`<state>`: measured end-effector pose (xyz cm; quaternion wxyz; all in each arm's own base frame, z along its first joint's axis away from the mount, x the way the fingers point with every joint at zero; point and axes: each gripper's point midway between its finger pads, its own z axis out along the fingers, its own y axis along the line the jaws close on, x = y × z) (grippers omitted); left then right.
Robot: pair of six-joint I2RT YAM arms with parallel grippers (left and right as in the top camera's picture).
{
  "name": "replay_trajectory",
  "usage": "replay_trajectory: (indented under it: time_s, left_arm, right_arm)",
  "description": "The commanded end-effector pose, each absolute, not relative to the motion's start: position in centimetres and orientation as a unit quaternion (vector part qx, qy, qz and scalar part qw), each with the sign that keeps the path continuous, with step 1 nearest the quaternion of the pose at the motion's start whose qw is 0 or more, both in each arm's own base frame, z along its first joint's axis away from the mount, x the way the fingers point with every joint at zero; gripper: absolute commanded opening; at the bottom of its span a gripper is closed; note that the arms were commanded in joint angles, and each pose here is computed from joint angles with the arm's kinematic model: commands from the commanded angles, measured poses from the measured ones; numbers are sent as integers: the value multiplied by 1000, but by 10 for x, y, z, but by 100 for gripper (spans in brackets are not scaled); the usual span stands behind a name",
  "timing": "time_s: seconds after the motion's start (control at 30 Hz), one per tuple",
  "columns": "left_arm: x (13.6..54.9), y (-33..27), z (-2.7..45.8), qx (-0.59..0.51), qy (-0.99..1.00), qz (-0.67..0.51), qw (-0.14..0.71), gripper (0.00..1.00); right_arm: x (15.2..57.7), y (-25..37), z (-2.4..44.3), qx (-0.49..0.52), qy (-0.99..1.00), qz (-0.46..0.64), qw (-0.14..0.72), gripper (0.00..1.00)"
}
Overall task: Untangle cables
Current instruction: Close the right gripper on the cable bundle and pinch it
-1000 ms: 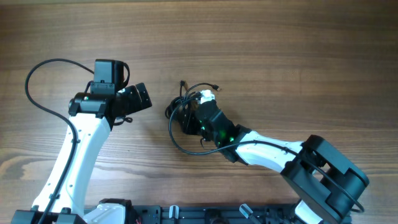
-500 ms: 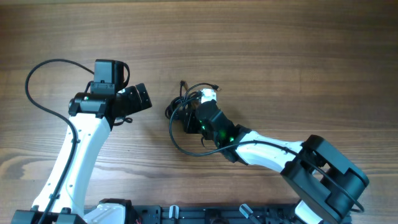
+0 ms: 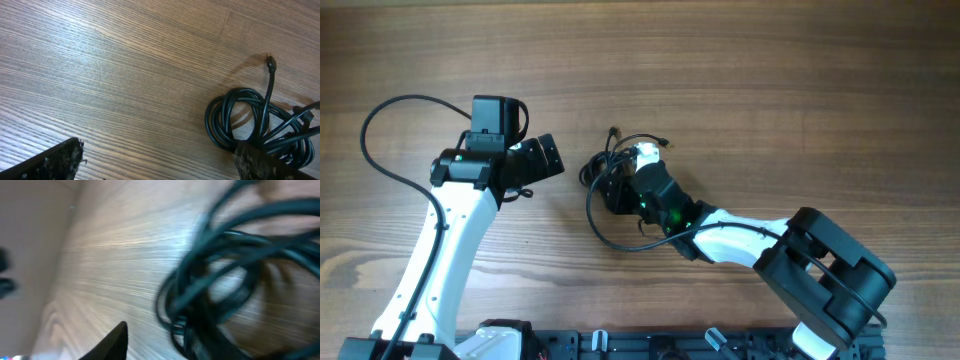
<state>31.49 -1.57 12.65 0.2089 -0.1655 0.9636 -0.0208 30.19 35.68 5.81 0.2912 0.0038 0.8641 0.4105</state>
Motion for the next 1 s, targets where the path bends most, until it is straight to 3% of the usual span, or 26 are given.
replay_trajectory:
  time_s: [0.0, 0.13, 0.5, 0.73, 0.8, 0.97]
  left_arm:
    - [320, -12, 133, -172, 960, -16, 220, 100]
    - [320, -12, 133, -172, 960, -16, 220, 100]
    - [320, -15, 133, -170, 961, -25, 218, 100]
    - [320, -15, 133, -170, 961, -25, 218, 100]
    - [320, -15, 133, -170, 961, -25, 218, 100]
    - [320, -17, 132, -169, 961, -30, 216, 100]
  right_arm:
    - [292, 373, 64, -25, 852, 445, 275, 44]
    - [295, 366, 55, -14, 863, 421, 279, 50]
    - [301, 362, 26, -1, 873, 398, 281, 49]
    - [307, 357, 9, 9, 878, 380, 291, 37]
    - [307, 357, 5, 9, 879, 379, 290, 38]
    - [306, 358, 5, 7, 878, 381, 288, 55]
